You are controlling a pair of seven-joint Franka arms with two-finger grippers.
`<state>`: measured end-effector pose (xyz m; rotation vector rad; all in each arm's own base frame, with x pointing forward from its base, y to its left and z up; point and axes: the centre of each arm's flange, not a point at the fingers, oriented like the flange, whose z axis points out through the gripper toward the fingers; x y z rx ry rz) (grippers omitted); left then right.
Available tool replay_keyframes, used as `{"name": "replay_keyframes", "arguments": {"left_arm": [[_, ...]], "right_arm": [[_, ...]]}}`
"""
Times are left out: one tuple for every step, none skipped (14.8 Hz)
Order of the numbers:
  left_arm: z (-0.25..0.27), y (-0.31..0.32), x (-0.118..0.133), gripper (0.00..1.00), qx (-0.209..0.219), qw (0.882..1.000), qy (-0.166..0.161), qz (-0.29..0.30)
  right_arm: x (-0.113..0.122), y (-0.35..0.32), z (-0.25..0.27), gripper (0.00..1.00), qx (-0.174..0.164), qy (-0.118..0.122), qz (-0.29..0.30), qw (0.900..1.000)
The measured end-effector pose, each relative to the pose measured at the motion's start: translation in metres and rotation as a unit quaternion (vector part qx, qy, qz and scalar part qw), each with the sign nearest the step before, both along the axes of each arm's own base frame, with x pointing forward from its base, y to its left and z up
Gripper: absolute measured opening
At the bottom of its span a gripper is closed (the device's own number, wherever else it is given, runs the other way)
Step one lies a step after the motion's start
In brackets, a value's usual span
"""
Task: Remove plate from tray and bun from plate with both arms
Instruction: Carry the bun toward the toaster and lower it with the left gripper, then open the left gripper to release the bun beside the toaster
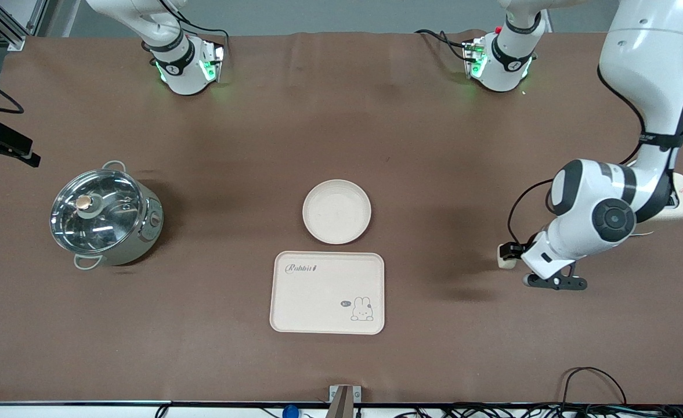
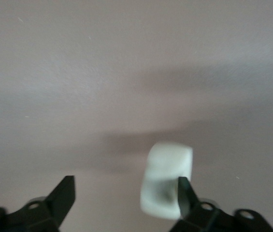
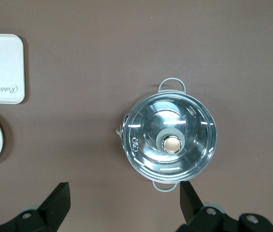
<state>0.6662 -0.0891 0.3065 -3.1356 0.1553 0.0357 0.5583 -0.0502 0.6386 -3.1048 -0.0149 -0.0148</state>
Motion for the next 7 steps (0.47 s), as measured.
{"name": "replay_keyframes", "arguments": {"left_arm": [[0.020, -0.001, 0.003, 1.00, 0.003, 1.000, 0.000, 0.000], [0.038, -0.001, 0.004, 1.00, 0.006, 1.000, 0.001, 0.000], [0.057, -0.001, 0.005, 1.00, 0.009, 1.000, 0.003, 0.001], [0.076, -0.002, 0.005, 1.00, 0.011, 1.000, 0.001, 0.001], [0.097, -0.003, 0.004, 1.00, 0.013, 1.000, -0.004, 0.000], [0.119, -0.003, 0.002, 1.00, 0.015, 1.000, -0.011, -0.001], [0.141, -0.005, -0.003, 1.00, 0.018, 1.000, -0.016, -0.003]], "right_arm": [[0.000, 0.000, 0.000, 1.00, 0.000, 0.001, 0.000, 1.000], [-0.001, 0.000, 0.001, 1.00, 0.000, 0.002, 0.000, 1.000], [-0.001, 0.001, 0.001, 1.00, 0.000, 0.002, 0.001, 1.000], [-0.001, 0.002, 0.000, 1.00, 0.000, 0.003, 0.002, 1.000], [-0.001, 0.002, 0.000, 1.00, 0.000, 0.004, 0.002, 1.000], [-0.002, 0.003, 0.000, 1.00, 0.001, 0.007, 0.003, 1.000], [-0.003, 0.003, -0.001, 1.00, 0.001, 0.013, 0.004, 1.000]]}}
